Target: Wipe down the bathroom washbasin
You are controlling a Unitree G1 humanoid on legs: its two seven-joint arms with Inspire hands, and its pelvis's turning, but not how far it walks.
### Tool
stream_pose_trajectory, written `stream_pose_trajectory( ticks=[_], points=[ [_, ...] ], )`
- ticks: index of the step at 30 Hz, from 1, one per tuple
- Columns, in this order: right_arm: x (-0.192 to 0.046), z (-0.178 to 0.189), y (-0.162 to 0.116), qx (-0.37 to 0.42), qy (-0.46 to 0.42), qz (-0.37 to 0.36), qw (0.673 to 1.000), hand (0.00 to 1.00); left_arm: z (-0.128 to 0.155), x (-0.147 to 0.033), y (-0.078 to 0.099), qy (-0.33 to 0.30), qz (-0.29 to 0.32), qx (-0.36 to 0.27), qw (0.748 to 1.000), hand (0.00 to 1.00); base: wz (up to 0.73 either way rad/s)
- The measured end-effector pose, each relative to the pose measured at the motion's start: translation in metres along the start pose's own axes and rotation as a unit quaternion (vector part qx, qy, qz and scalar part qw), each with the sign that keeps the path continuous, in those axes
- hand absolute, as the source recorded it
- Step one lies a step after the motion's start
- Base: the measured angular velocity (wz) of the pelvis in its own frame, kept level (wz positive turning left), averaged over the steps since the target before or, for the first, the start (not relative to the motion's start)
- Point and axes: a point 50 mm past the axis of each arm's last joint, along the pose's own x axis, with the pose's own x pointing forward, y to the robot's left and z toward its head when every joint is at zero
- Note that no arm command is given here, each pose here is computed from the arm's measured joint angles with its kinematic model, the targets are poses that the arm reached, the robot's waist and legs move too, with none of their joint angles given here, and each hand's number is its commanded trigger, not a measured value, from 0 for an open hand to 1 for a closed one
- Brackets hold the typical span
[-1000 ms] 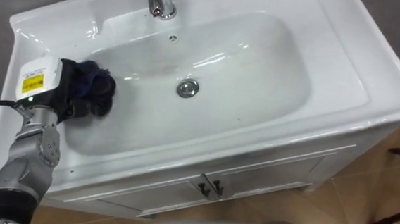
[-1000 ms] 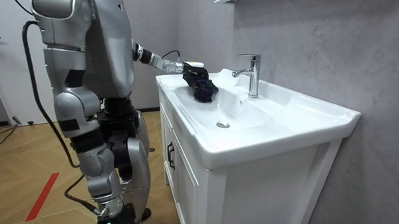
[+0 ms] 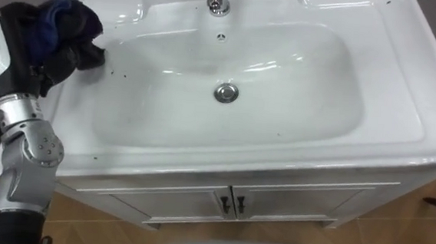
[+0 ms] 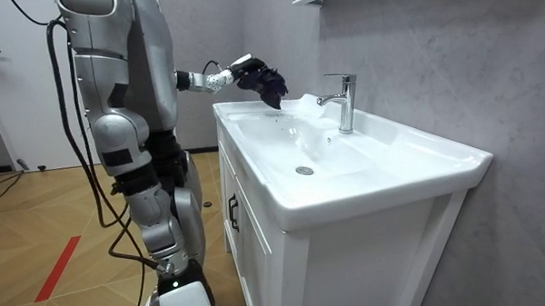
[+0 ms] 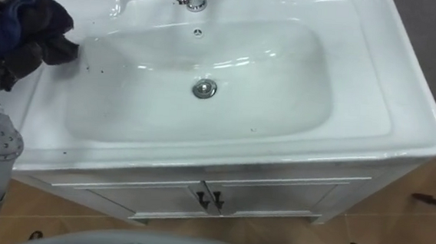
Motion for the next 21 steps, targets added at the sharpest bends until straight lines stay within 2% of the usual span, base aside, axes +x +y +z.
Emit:
stream_pose_trajectory(
  ticks=[9, 21],
  points=[
    [0.000, -0.001, 0.001, -0.001, 0.001, 0.010, 1.000, 0.00, -0.025, -0.013, -0.006, 0.070, -0.022, -0.007, 0.997, 1.00, 0.01],
    [-0.001, -0.008, 0.001, -0.009, 0.010, 0.014, 1.000, 0.00, -0.024, -0.020, -0.012, 0.088, -0.027, -0.025, 0.995, 1.00, 0.00]
  ],
)
